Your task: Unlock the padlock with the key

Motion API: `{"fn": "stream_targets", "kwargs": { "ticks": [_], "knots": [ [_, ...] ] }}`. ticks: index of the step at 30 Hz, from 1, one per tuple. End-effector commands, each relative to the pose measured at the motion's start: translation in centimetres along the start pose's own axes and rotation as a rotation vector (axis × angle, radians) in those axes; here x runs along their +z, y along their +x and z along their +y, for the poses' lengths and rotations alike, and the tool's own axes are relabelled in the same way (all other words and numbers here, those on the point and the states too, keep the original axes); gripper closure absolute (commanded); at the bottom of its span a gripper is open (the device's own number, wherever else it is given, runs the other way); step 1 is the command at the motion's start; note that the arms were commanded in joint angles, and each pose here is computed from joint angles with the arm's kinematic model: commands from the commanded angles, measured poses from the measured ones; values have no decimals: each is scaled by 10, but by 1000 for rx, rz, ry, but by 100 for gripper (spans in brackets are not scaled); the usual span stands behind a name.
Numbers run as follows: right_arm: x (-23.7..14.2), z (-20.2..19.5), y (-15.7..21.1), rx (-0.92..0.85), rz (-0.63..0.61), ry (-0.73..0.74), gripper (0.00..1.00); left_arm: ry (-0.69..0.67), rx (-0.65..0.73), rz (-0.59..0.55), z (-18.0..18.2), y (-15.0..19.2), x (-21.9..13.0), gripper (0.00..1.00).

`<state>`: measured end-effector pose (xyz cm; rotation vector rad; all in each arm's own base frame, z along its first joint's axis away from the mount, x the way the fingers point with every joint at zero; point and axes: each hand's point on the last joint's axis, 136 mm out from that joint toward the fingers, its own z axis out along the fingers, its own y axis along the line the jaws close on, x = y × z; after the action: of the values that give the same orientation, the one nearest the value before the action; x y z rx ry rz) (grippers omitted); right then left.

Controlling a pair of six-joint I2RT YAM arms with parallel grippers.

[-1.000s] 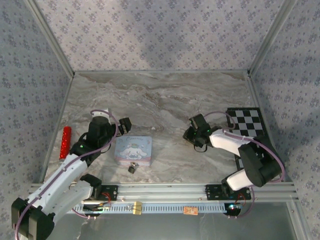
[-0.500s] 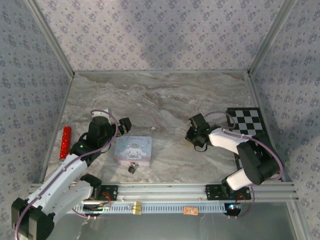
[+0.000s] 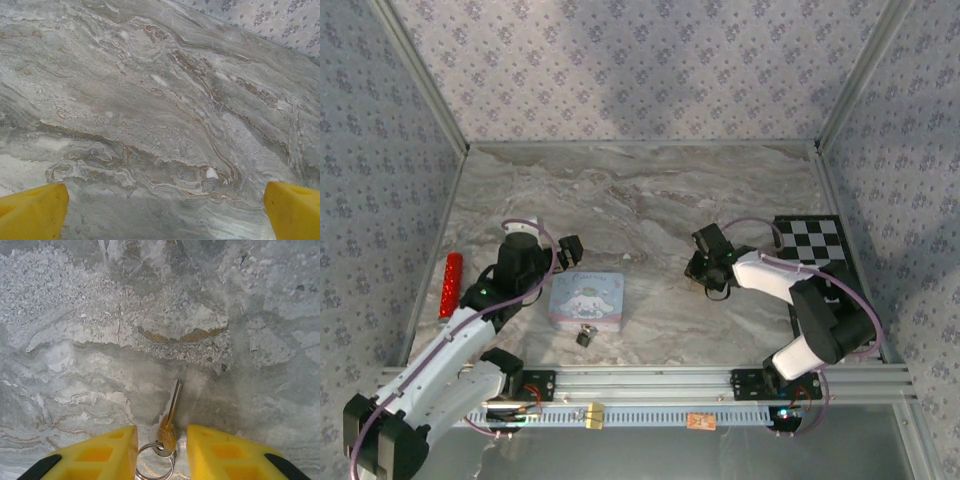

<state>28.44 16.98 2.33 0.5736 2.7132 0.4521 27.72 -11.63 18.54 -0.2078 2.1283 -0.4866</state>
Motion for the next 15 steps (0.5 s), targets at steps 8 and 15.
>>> {"fn": "stream_targets", "kwargs": {
  "ticks": [8,15],
  "knots": [
    [12,10,-7,-27,-17,3,71,3,18,-18,-2,-3,-1,0],
    [15,13,-6,-50,-9,13,75,3,20,-20,-2,-4,-1,0]
  ]
}}
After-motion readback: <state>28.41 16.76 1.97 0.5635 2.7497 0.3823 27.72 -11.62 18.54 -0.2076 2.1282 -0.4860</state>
